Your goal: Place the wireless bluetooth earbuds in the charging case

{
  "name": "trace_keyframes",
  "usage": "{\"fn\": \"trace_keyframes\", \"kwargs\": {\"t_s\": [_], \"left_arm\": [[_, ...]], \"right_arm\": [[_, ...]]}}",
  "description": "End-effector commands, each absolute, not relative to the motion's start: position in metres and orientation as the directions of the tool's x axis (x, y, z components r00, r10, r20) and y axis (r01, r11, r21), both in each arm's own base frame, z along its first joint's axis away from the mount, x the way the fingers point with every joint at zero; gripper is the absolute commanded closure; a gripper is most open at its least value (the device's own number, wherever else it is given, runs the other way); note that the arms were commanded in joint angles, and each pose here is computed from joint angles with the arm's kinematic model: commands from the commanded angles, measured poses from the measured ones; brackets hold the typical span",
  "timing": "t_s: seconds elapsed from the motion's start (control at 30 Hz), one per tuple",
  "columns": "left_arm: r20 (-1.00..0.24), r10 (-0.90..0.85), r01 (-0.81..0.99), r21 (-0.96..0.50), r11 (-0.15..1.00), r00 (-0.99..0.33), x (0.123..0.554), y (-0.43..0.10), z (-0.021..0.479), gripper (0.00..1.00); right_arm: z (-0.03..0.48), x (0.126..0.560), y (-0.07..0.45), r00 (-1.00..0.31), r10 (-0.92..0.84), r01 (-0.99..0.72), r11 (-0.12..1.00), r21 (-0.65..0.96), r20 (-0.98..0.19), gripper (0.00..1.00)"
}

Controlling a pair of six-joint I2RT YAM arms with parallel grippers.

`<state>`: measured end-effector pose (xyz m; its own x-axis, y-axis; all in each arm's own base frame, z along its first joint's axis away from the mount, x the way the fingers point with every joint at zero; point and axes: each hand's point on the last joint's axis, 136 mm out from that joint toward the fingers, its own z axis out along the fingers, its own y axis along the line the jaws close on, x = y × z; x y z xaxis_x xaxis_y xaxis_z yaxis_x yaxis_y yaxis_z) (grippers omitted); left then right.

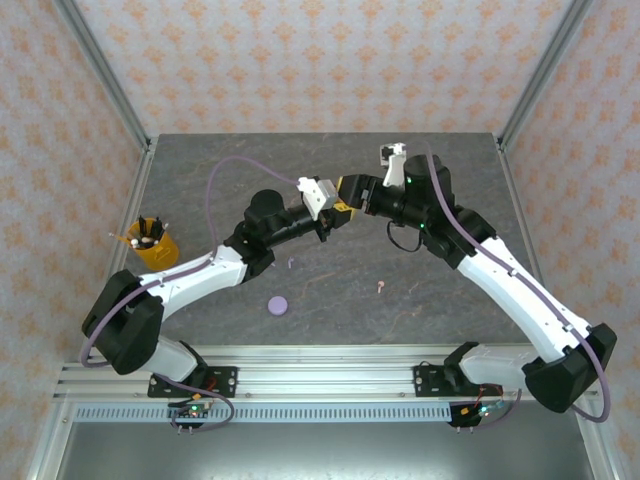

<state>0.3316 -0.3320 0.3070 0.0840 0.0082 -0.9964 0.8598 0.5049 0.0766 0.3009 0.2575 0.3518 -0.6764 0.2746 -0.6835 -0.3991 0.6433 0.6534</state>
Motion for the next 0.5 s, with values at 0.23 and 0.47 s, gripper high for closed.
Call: {"fn": "trace_keyframes", "kwargs": {"t_s": [0.23,0.47], "left_arm": [[-0.988,-0.027,0.841,0.115,0.528,0.152,0.331,-0.331,0.322,1.00],[-0.989,-0.028,0.832,0.109,0.545,0.148,0.334,-0.330,0.320,1.00]], "right_arm": [[0.379,0.291,0.229,-0.620,0.324,-0.346,0.705,0.620,-0.715,0.34],[0.386,0.285,0.216,-0.643,0.404,-0.246,0.696,0.675,-0.651,0.33]]}}
